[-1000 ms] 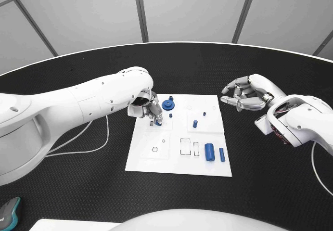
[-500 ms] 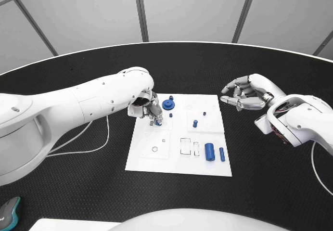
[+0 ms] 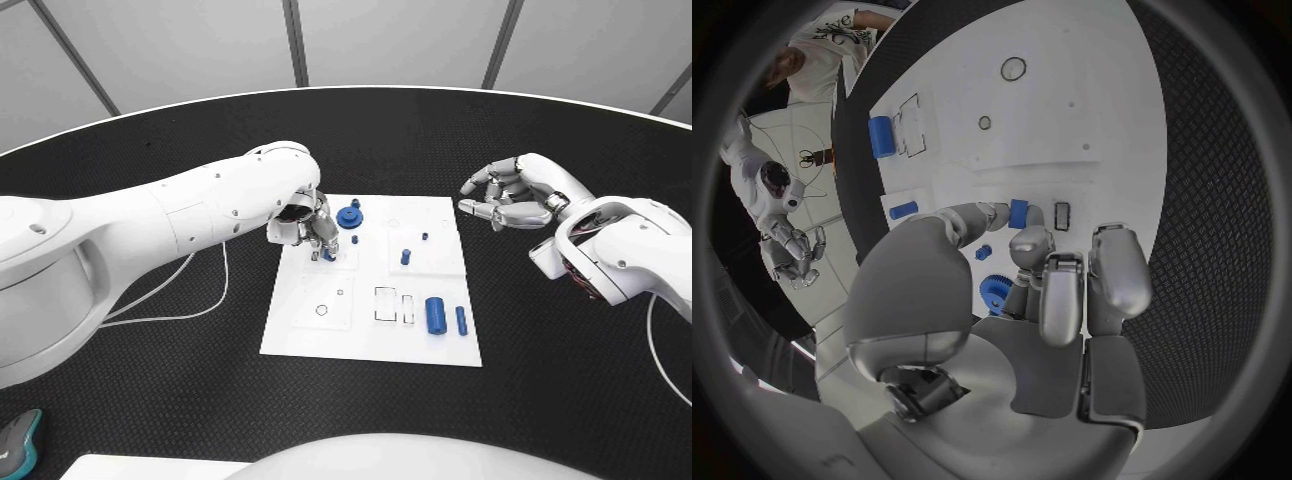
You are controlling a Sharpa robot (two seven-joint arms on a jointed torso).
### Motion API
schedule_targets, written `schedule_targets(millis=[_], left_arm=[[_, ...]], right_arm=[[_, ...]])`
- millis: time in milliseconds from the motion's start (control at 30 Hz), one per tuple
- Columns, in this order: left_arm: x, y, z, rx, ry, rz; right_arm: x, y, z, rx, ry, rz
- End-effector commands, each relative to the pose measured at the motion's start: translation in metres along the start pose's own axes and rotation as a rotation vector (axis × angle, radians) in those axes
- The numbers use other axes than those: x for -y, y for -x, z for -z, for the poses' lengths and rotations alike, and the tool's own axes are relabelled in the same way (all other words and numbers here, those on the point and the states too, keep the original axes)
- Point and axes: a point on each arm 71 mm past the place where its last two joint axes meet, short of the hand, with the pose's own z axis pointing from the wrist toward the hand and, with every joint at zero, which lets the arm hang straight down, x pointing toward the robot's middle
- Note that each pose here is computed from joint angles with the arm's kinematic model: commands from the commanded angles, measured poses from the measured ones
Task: Assemble the parts on the task board
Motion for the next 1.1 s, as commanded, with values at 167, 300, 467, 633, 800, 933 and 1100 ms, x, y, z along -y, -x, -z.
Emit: schedule_targets(millis=[167, 300, 467, 633, 800, 933, 1100], left_arm=[[-0.0027, -0.0009, -0.0017, -0.005, 0.061, -0.003], [-0.0028, -0.001, -0.0026, -0.004, 0.063, -0.001], [-0.0026, -0.0006, -0.0031, 0.002, 0.065, 0.004], [-0.0028, 0.0003, -0.0033, 0.014, 0.066, 0.014], [-0.0036, 0.0006, -0.0035, 0.013, 0.067, 0.015], [-0.004, 0.0002, -0.0036, 0.004, 0.068, 0.01], [-0.0038, -0.0005, -0.0037, -0.006, 0.068, 0.002]], right_arm=[[-0.0001, 0.0, 0.0003, 0.0, 0.0, 0.0], [-0.0001, 0.0001, 0.0005, 0.0, 0.0, 0.0], [-0.0002, 0.0002, 0.0007, 0.0, 0.0, -0.001], [-0.0001, 0.0002, 0.0008, 0.0, -0.001, -0.001], [0.0, 0.0003, 0.0009, 0.0, -0.001, 0.0], [0.0, 0.0004, 0.001, 0.0, -0.001, 0.0], [0.0001, 0.0003, 0.001, -0.001, -0.002, -0.001]])
